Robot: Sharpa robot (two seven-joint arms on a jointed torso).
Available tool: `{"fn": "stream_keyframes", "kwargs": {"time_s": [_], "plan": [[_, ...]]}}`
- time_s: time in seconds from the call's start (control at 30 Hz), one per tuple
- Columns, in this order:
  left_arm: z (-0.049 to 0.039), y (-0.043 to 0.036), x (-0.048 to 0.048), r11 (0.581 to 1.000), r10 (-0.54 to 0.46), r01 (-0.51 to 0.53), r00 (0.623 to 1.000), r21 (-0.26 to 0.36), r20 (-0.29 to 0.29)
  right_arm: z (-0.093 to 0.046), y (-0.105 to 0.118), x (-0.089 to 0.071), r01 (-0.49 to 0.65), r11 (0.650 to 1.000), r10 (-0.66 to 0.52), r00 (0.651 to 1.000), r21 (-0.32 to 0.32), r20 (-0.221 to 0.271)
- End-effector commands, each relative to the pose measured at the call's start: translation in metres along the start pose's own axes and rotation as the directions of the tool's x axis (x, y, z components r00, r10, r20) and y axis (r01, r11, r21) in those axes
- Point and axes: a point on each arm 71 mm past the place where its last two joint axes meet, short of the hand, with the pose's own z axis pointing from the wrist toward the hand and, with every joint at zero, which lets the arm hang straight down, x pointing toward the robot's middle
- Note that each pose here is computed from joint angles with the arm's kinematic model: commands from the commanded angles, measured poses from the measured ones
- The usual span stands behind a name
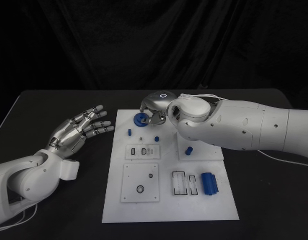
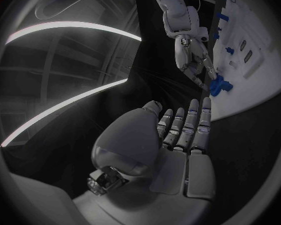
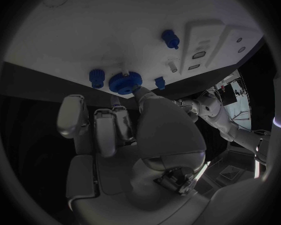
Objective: Assemble the parts on the task board
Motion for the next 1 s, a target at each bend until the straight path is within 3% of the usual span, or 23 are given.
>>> {"fn": "stream_keyframes", "kwargs": {"time_s": [0.03, 1.0], "plan": [[0.0002, -0.0027, 0.0015, 0.999, -0.013, 0.013, 1.000, 0.048, -0.011, -0.0007, -0.0004, 0.0045, 0.005, 1.000, -0.004, 1.000, 0.015, -0.024], [0.0012, -0.0019, 0.0001, 0.999, -0.011, 0.012, 1.000, 0.041, -0.010, 0.0002, 0.0020, 0.0064, -0.002, 1.000, 0.002, 1.000, 0.006, -0.012]]}}
